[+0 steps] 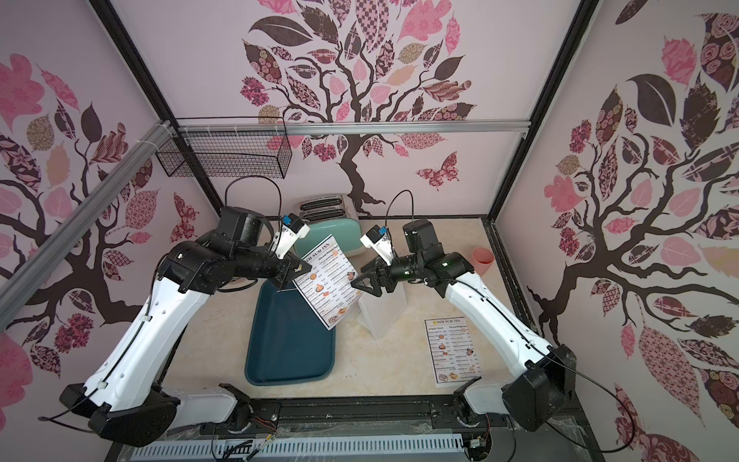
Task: Replace the menus in the menu holders
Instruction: Adjust the menu.
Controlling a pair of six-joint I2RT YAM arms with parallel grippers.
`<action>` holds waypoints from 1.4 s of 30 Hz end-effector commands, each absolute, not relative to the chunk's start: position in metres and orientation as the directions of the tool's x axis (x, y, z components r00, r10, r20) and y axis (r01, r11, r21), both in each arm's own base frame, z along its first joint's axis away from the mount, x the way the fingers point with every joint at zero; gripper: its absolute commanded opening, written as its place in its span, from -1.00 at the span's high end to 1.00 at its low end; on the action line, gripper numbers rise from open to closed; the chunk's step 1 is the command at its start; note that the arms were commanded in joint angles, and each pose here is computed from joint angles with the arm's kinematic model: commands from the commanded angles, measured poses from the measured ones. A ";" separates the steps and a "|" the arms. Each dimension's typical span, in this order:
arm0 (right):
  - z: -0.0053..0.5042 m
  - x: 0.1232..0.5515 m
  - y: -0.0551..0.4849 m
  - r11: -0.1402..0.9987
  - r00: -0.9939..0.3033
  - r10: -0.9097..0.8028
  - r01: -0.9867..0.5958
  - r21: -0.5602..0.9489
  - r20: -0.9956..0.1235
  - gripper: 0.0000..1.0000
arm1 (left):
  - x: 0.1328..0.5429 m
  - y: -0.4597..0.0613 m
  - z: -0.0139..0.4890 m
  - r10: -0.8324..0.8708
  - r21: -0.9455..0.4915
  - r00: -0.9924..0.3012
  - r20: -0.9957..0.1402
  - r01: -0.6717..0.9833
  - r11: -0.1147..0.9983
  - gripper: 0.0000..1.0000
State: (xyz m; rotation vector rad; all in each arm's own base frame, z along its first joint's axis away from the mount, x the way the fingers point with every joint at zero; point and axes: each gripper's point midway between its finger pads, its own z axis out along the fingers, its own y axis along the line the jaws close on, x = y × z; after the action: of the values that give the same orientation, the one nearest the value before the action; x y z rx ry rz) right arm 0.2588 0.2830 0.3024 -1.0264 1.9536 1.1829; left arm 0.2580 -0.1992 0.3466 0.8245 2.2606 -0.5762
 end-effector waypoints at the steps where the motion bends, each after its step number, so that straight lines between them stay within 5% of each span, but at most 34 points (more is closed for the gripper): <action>1: 0.295 0.259 0.286 0.258 -0.497 -0.310 -0.864 0.432 -0.811 -0.51 | 0.260 -0.198 0.358 0.396 -0.138 -0.548 -0.737 0.695 0.706 1.00; 31: 0.301 0.256 0.299 0.134 -0.484 -0.301 -0.874 0.466 -0.822 0.27 | 0.264 -0.193 0.357 0.397 -0.111 -0.547 -0.737 0.677 0.727 1.00; 42: 0.293 0.267 0.304 0.121 -0.432 -0.326 -0.901 0.417 -0.841 0.88 | 0.257 -0.198 0.377 0.359 -0.143 -0.521 -0.774 0.697 0.702 1.00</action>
State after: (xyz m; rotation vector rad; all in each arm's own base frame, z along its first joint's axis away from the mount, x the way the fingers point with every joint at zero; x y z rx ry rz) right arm 0.2622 0.3019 0.2850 -1.1553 1.8826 1.3145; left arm 0.2626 -0.1939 0.3521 0.7999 2.2433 -0.5284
